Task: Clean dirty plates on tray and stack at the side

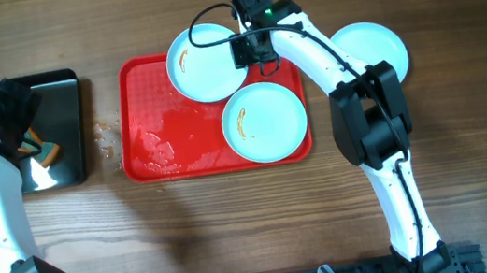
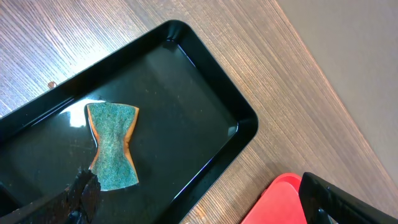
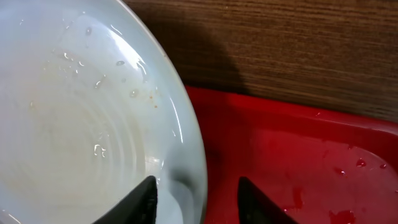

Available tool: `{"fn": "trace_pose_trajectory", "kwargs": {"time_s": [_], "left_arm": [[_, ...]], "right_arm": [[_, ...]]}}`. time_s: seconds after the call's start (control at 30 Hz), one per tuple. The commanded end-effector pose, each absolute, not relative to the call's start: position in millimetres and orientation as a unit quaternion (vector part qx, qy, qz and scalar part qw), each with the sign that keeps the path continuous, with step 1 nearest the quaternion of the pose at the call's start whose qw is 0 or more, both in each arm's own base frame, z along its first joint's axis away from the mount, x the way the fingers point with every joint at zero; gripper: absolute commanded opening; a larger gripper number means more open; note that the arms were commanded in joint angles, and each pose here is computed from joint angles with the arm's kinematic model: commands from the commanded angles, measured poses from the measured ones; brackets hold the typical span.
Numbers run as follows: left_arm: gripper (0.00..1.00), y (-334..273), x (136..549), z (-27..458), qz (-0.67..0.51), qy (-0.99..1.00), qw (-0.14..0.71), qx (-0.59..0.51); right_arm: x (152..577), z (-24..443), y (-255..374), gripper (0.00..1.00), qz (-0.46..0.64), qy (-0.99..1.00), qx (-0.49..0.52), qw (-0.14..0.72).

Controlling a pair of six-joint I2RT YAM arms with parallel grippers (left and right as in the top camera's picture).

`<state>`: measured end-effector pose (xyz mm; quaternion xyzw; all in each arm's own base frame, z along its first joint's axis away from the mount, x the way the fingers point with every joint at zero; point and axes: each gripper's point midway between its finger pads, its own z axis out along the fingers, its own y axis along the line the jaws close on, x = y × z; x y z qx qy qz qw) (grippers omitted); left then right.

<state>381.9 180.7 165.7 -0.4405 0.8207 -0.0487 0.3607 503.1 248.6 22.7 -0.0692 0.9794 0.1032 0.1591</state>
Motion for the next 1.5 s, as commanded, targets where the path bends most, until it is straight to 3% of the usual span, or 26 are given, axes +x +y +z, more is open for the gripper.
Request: {"fn": "trace_pose_trajectory", "kwargs": {"time_s": [0.0,0.17,0.57,0.67,0.77,0.9,1.03,1.47], "left_arm": [[1.00,181,383,165,-0.056,0.819,0.360,-0.444],[1.00,181,383,165,-0.056,0.819,0.360,-0.444],[0.98,181,383,165,-0.056,0.819,0.359,-0.444],[0.86,181,383,165,-0.057,0.819,0.358,-0.444],[0.83,181,383,164,-0.057,0.820,0.358,-0.444],[0.83,180,382,163,-0.056,0.821,0.356,-0.443],[0.93,180,382,158,-0.052,0.828,0.350,-0.436],[0.99,183,385,112,-0.040,0.855,0.300,-0.422]], "right_arm": [[505,24,255,0.24,0.114,0.978,-0.068,0.159],[499,27,270,0.04,0.157,0.974,-0.076,0.146],[467,29,319,0.04,0.195,0.967,-0.111,0.120],[448,31,346,0.04,0.212,0.962,-0.132,0.108],[431,30,364,0.04,0.211,0.962,-0.142,0.099],[416,22,368,0.04,0.164,0.973,-0.131,0.098],[407,18,364,0.04,0.131,0.978,-0.129,0.094],[402,-8,330,0.05,0.046,0.991,-0.083,0.091]]}}
